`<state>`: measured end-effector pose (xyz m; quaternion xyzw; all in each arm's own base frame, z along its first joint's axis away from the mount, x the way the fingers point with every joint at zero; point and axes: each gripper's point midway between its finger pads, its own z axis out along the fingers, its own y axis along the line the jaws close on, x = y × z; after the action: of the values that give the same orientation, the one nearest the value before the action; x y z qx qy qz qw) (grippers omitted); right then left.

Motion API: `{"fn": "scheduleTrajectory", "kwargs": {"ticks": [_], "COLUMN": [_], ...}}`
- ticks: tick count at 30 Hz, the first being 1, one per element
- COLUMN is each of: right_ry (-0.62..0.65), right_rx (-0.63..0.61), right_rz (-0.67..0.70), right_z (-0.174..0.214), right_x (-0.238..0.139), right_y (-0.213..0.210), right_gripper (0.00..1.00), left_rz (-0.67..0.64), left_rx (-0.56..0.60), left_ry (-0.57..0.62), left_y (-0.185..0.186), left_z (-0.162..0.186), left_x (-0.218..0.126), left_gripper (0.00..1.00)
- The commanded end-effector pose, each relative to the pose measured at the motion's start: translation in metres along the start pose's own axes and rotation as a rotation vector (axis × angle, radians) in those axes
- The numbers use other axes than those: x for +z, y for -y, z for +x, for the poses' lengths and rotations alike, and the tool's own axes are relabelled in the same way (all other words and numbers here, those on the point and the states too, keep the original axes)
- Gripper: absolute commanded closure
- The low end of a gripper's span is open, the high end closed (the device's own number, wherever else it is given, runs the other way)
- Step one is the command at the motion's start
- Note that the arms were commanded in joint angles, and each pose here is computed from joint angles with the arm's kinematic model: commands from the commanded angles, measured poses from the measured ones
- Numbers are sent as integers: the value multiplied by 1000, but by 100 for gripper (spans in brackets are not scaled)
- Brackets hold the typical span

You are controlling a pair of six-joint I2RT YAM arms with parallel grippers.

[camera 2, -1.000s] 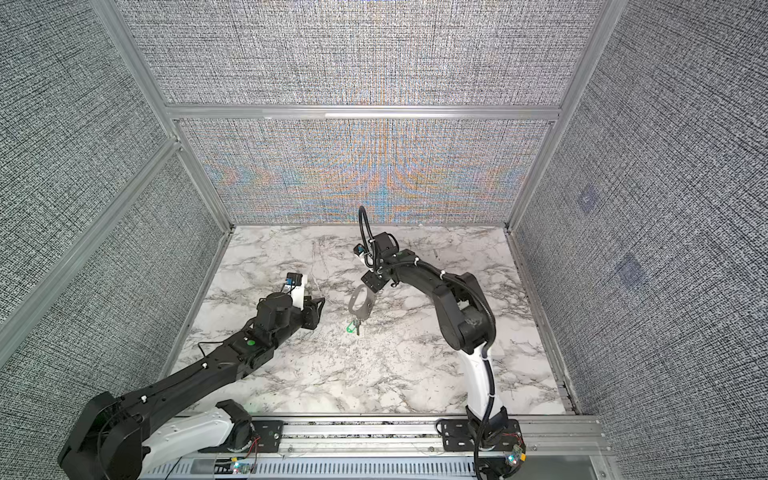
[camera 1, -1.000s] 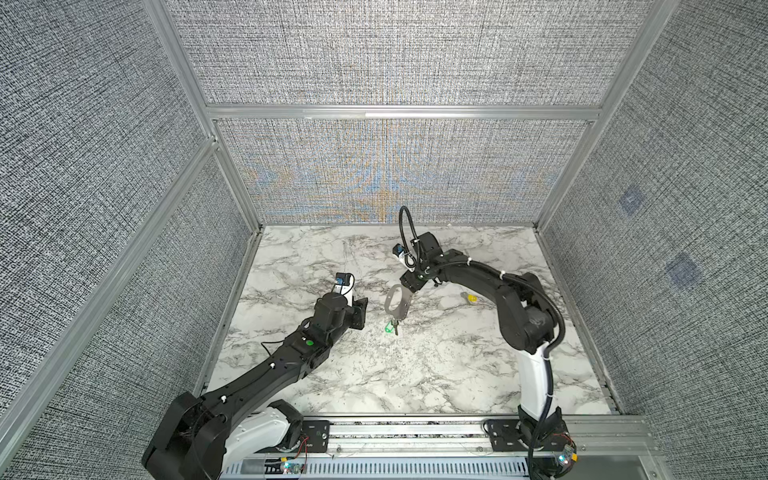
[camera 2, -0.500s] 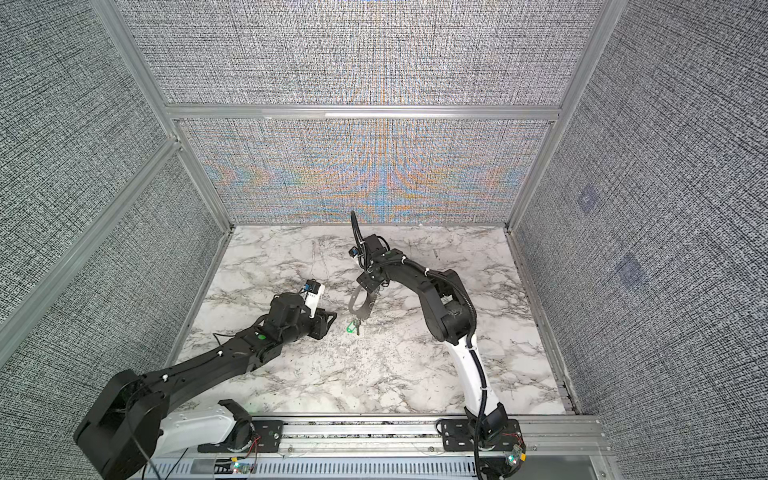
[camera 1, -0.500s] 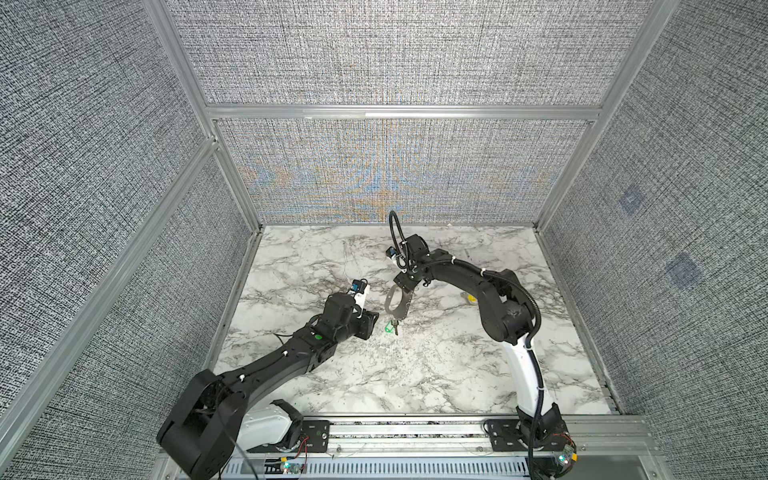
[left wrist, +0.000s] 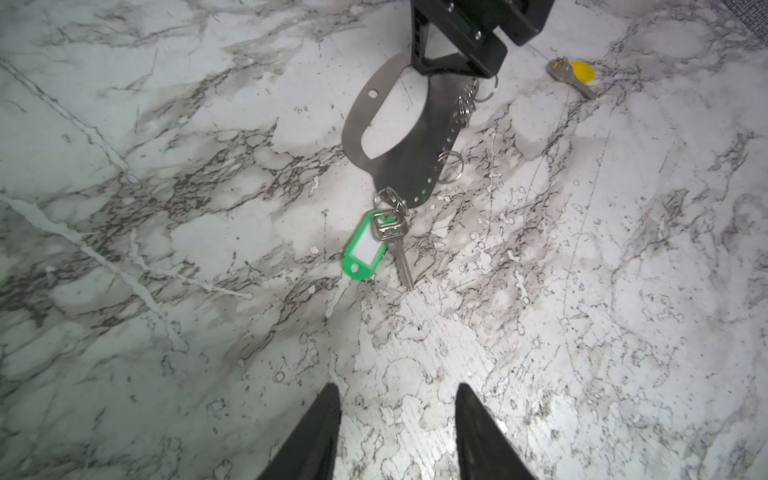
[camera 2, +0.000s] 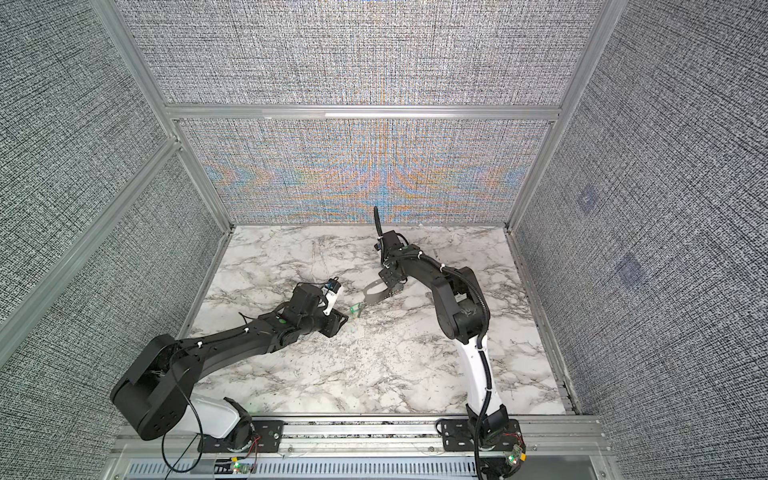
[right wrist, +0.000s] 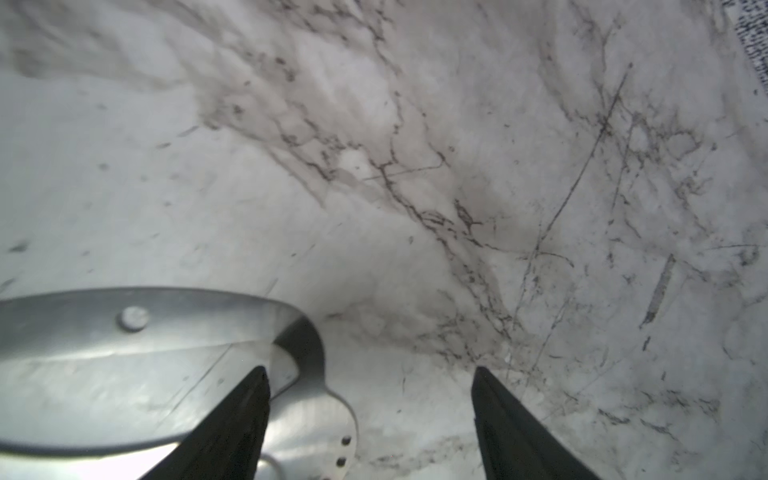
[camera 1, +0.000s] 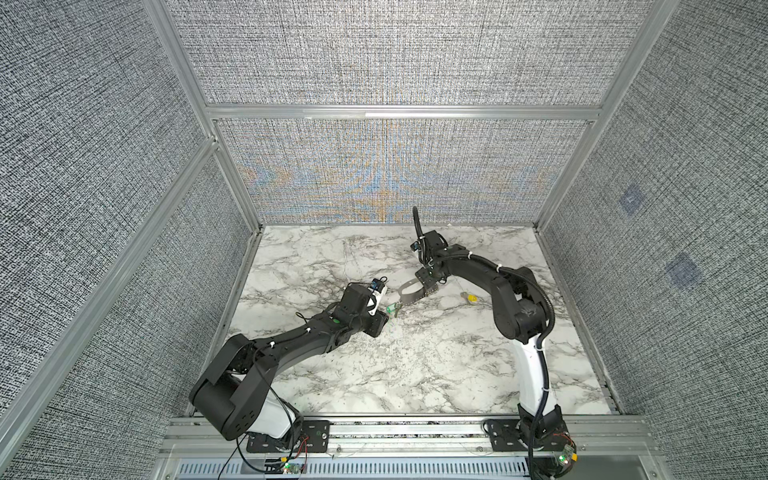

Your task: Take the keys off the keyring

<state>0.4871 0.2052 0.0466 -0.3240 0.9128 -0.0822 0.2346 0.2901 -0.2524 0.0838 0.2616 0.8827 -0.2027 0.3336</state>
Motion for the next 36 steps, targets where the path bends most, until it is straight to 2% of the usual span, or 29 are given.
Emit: {"fn": "scheduleTrajectory", "kwargs": {"ticks": [1,3,5,9,12,16,22,36], "right_ry": [91,128,147,138,108,75,63,-6], "right_rx": [-52,-75,-67,-46,-17,104,172,175], "right_rz": [-32,-84,-157,-318,-334,-297,-311,-319], "right_z": [-18,-25,-30,-26,-21,-18,-16,-7], "right_x": [-26,-44,-62,-84,-87,-78,-71,-52], "right_y": [1,-3,-15,-63,-92,-101,-117,-143], "right_gripper": [24,29,40,54,60,68,70,72], "left_rz": [-82,-126,-143,-157,-174,-195,-198,-182], "left_rx": [-45,-71,-75,-111,-155,-158,-124,-122], "left_ry": [22,37,65,139,214,314,317,276], "left_y": [-13,-19,-22,-26,-33,-38,-39,-37], "left_z": [-10,-14,-20,-35,-45,-54,-54,-44], "left_x": [-8,-13,-18,-30,-42,-55,-54,-47], "left_gripper": [52,52,53,54,54,55,55,55]}}
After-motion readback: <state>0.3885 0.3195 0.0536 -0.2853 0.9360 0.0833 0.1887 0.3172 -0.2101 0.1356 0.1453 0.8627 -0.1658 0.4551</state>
